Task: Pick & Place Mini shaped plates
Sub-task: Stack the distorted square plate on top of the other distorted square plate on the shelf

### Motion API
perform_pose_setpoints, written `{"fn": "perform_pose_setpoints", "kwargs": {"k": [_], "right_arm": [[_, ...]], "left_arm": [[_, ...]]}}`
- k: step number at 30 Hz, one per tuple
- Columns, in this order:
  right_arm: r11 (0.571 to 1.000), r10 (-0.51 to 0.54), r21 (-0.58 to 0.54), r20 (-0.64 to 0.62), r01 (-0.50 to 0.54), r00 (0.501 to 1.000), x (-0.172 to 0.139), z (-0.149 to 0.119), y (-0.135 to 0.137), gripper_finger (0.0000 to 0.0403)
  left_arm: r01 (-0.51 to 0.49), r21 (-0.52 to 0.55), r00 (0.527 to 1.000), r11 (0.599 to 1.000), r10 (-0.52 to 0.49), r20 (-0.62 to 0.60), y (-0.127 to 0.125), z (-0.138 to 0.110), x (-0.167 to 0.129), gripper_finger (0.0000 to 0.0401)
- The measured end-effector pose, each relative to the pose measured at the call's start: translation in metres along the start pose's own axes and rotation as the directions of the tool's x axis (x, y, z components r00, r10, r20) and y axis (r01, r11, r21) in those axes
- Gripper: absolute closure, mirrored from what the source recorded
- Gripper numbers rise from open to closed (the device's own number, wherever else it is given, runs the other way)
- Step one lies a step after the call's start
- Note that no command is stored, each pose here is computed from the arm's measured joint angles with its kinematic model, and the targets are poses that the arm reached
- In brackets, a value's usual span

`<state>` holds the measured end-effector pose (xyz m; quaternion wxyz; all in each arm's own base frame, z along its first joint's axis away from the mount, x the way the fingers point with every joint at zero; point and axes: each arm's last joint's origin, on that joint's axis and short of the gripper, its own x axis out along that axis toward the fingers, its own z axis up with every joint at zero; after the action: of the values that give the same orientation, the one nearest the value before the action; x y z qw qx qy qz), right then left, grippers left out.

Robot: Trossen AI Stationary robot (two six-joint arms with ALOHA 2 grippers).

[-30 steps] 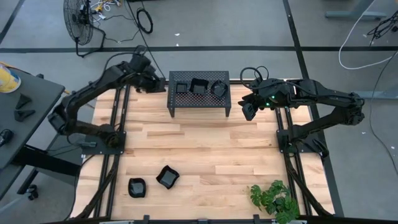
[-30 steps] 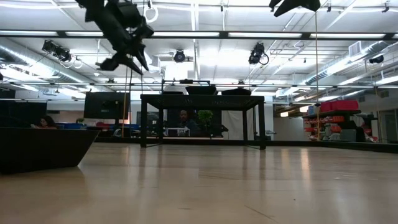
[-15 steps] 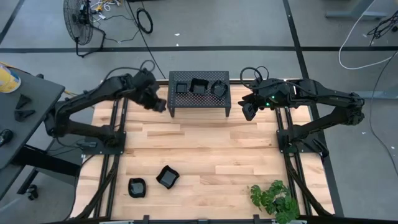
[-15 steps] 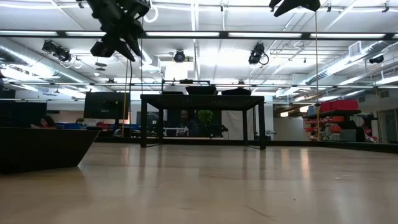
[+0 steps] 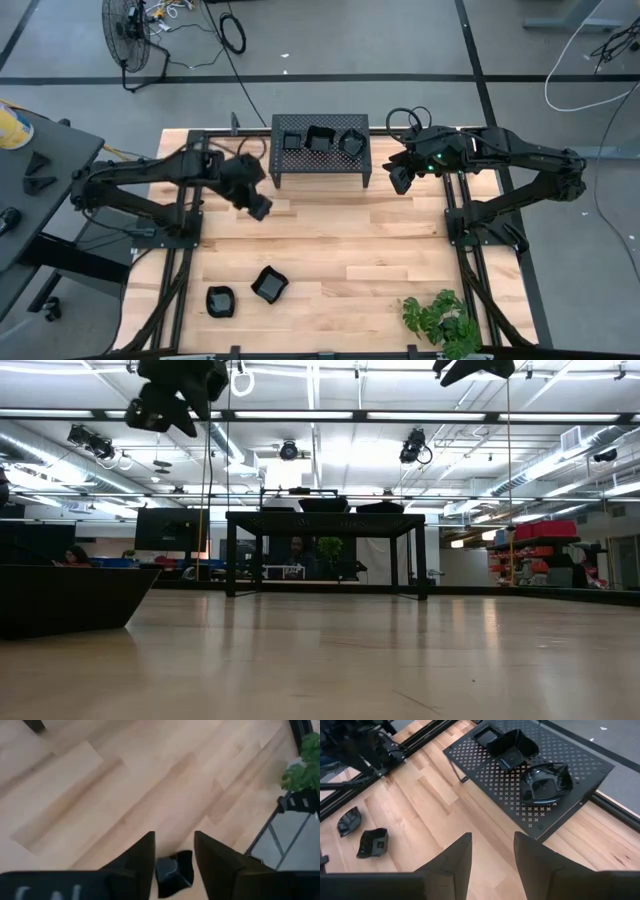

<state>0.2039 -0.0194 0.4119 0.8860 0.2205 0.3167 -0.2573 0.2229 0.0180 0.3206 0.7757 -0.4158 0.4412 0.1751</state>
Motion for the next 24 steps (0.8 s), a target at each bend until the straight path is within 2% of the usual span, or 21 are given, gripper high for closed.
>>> {"fn": "perform_pose_setpoints", "kwargs": {"k": [5, 10, 17, 20, 24], "right_arm": [[0.998, 0.034, -0.050, -0.022, -0.035, 0.999, 0.000, -0.001, 0.001, 0.0254], [0.991, 0.060, -0.119, -0.035, -0.064, 0.998, 0.000, -0.001, 0.002, 0.0254], [0.977, 0.102, -0.181, -0.062, -0.112, 0.993, 0.000, -0.002, 0.003, 0.0254], [0.975, 0.103, -0.192, -0.063, -0.114, 0.993, 0.000, -0.002, 0.003, 0.0254], [0.974, 0.108, -0.192, -0.065, -0.119, 0.992, 0.000, -0.002, 0.003, 0.0254]], "left_arm": [[0.020, -0.038, 0.999, 0.999, -0.022, -0.049, -0.017, -0.021, 0.003, 0.0204], [0.040, 0.040, 0.994, 0.998, -0.036, -0.104, -0.035, -0.049, 0.008, 0.0174], [0.056, 0.053, 0.994, 0.997, -0.051, -0.092, -0.055, -0.085, 0.008, 0.0182], [0.025, 0.026, 0.994, 0.999, -0.022, -0.109, -0.059, -0.095, 0.014, 0.0190], [-0.025, 0.068, 0.987, 0.997, 0.036, -0.154, -0.065, -0.106, 0.030, 0.0199]]}}
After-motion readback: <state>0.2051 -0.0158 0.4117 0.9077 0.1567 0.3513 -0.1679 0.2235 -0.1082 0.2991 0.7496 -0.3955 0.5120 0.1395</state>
